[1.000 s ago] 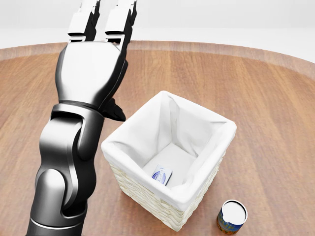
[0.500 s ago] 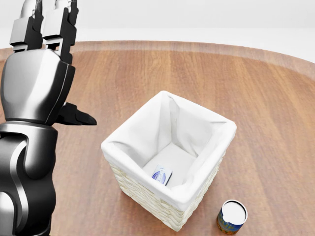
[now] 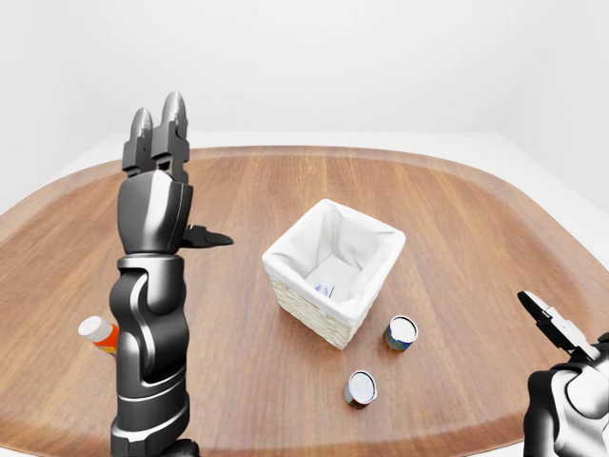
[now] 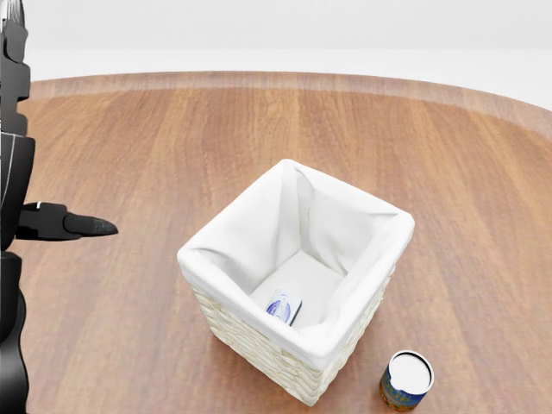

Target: Pick up the alphabet soup and the cream cheese box, and put them in the basket.

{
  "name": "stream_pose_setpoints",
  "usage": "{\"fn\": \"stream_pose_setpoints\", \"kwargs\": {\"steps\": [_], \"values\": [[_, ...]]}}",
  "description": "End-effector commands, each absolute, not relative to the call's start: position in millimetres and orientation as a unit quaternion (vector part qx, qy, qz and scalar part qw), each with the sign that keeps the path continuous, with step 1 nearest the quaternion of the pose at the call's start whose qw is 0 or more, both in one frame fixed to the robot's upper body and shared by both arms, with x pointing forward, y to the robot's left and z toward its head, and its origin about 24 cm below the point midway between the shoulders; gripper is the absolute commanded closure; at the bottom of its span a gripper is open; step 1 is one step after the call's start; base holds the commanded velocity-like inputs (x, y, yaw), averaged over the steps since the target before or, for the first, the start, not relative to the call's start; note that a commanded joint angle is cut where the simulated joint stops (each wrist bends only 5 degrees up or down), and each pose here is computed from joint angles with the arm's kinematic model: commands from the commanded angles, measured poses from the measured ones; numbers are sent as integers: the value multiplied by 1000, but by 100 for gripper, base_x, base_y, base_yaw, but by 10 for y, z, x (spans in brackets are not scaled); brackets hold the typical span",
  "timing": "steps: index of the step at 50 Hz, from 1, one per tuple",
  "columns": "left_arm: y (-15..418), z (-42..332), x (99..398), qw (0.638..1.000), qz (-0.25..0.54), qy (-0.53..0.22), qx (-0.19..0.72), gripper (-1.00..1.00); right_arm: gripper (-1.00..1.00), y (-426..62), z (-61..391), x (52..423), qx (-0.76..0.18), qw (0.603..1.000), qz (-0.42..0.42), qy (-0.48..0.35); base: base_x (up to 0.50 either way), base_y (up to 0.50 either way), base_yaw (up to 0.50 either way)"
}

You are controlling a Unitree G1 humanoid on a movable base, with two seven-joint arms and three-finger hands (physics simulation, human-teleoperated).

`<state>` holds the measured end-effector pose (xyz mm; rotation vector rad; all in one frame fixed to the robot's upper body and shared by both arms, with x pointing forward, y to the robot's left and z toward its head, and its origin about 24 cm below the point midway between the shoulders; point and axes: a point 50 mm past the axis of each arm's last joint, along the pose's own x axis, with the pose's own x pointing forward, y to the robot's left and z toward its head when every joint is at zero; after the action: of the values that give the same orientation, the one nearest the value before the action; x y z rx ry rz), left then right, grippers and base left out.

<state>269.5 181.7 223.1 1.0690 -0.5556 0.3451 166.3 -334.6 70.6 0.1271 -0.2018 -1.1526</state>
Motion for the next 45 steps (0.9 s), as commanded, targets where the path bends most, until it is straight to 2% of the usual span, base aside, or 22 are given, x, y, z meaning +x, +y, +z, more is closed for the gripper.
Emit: {"fn": "stream_pose_setpoints", "kwargs": {"steps": [1, 35, 45], "values": [[2029, 2219, 2609, 819, 177, -254, 483, -100, -100, -3345, 712, 1662, 59, 832, -543, -96, 0, 0, 0], [2759, 1911, 2535, 860, 247, -172, 413, -100, -100, -3339, 705, 1670, 51, 834, -542, -93, 0, 0, 0], [2764, 1905, 2529, 861, 247, -172, 411, -100, -100, -3338, 709, 1666, 50, 833, -543, -94, 0, 0, 0]]}}
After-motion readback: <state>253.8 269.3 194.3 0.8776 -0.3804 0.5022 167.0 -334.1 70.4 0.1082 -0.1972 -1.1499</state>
